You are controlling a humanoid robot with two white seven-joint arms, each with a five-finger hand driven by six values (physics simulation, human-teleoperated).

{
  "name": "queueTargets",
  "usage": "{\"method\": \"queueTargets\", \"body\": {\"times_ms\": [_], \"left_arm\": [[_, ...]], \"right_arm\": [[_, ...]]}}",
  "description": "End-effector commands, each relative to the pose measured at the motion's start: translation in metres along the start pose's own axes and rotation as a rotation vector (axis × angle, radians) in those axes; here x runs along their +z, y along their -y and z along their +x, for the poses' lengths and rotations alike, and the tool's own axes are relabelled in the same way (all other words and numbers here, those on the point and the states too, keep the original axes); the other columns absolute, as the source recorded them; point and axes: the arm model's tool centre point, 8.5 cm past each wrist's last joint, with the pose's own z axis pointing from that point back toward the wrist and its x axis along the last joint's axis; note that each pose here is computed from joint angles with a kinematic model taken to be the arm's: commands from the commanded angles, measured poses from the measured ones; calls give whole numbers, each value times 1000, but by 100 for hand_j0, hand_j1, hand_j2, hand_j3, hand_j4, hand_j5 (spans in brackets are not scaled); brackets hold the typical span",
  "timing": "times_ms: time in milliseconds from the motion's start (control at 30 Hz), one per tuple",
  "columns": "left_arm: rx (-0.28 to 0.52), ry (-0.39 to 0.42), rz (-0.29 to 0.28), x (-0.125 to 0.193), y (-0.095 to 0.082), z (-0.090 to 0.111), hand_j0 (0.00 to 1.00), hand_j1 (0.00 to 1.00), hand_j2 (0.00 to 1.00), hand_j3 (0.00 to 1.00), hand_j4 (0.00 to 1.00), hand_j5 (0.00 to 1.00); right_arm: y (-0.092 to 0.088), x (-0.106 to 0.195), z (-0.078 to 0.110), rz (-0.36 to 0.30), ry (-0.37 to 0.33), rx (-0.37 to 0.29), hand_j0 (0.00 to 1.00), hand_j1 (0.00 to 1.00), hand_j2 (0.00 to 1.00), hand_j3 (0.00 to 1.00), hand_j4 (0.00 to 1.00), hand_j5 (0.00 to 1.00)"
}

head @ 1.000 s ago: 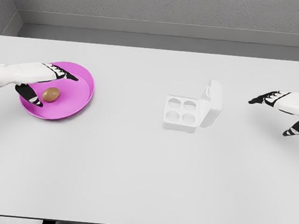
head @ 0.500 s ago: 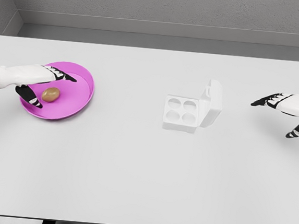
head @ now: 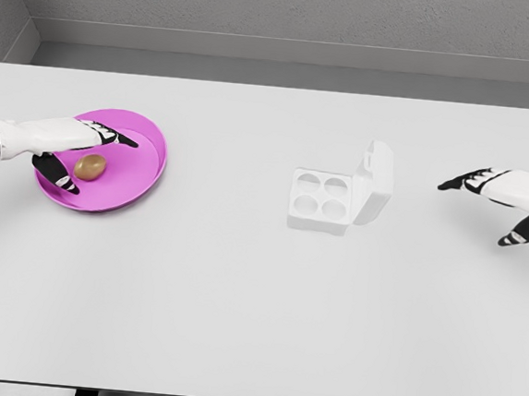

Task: Pack egg into the box and close the box lid

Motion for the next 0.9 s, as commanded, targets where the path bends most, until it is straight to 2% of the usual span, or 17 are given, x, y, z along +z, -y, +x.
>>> {"method": "queueTargets", "body": {"times_ms": [0,867], "left_arm": [[5,-1,2,0,0,0,100,100,100,100,100,100],[18,-14,0,3,3,-5,100,100,100,100,100,100]], "right_arm": [[0,-1,1,-1,6,-2,100,100,100,100,100,100],[-1,1,0,3,2,-1,100,100,100,100,100,100]]}}
